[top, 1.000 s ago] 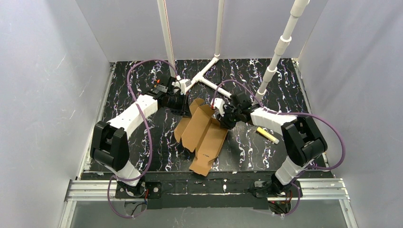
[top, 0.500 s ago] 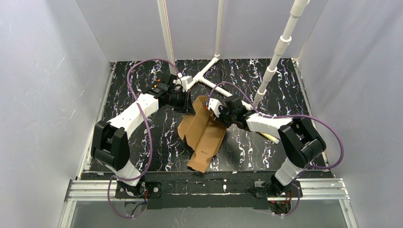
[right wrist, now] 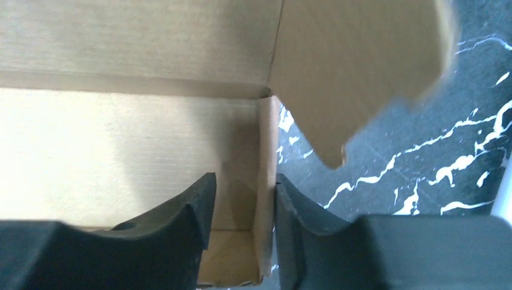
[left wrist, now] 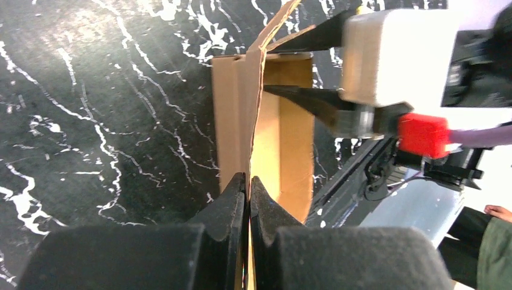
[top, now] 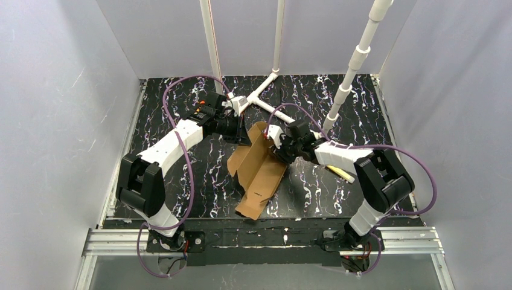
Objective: Fold the paper box
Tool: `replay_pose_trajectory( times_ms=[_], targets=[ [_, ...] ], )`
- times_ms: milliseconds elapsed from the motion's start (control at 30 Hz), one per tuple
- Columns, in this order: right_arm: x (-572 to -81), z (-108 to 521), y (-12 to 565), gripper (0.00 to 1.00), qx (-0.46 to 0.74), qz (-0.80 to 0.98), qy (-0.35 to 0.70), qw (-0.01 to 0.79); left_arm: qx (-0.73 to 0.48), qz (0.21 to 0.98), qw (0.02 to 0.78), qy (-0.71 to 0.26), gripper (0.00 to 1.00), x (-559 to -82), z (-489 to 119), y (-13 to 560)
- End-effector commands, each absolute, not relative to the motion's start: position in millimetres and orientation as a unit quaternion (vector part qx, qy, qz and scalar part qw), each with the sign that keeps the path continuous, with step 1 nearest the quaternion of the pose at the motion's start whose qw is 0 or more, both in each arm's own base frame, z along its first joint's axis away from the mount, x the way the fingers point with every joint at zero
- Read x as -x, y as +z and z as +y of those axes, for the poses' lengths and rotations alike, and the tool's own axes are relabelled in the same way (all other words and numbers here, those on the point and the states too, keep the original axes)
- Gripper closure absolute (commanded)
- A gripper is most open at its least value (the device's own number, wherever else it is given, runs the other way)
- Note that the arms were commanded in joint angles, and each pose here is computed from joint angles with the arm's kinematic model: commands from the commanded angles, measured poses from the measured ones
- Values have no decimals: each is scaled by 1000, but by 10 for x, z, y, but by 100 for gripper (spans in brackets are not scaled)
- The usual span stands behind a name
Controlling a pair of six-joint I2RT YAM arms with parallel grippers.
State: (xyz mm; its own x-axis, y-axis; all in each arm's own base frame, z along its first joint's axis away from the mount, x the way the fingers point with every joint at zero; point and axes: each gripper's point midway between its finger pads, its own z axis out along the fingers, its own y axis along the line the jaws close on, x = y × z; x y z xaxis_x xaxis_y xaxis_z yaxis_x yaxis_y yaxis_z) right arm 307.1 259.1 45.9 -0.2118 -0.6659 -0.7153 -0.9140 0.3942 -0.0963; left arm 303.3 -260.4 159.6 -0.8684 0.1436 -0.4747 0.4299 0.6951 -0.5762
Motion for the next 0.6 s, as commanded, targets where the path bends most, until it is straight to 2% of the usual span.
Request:
replay_pose_trajectory(
  times_ms=[0,67,167,300,333,433,500,567],
  targets=[
    [-2944,2584,1029,47,529,722,257,365,-160,916,205,-305,100,-3040,-2447,1449],
    [-2890,2510,1158,41,543,706,261,371,-153,919,210,-296,100,-3062,-2420,1443],
    [-2842,2357,1256,37,553,690,270,382,-142,923,213,-288,100,-3079,-2394,1448],
    [-2980,2085,1264,40,526,708,256,396,-138,921,220,-291,100,-3052,-2385,1518],
    [-3022,2025,1217,45,520,718,243,395,-136,921,221,-292,100,-3044,-2382,1534],
    [-3093,1922,1032,80,505,741,224,381,-135,919,222,-298,100,-3017,-2385,1574],
    [-3080,1894,888,92,506,749,222,364,-135,918,221,-300,100,-3001,-2389,1583],
    [-3084,1855,772,97,505,760,215,347,-134,918,221,-301,100,-2994,-2385,1587]
  ],
)
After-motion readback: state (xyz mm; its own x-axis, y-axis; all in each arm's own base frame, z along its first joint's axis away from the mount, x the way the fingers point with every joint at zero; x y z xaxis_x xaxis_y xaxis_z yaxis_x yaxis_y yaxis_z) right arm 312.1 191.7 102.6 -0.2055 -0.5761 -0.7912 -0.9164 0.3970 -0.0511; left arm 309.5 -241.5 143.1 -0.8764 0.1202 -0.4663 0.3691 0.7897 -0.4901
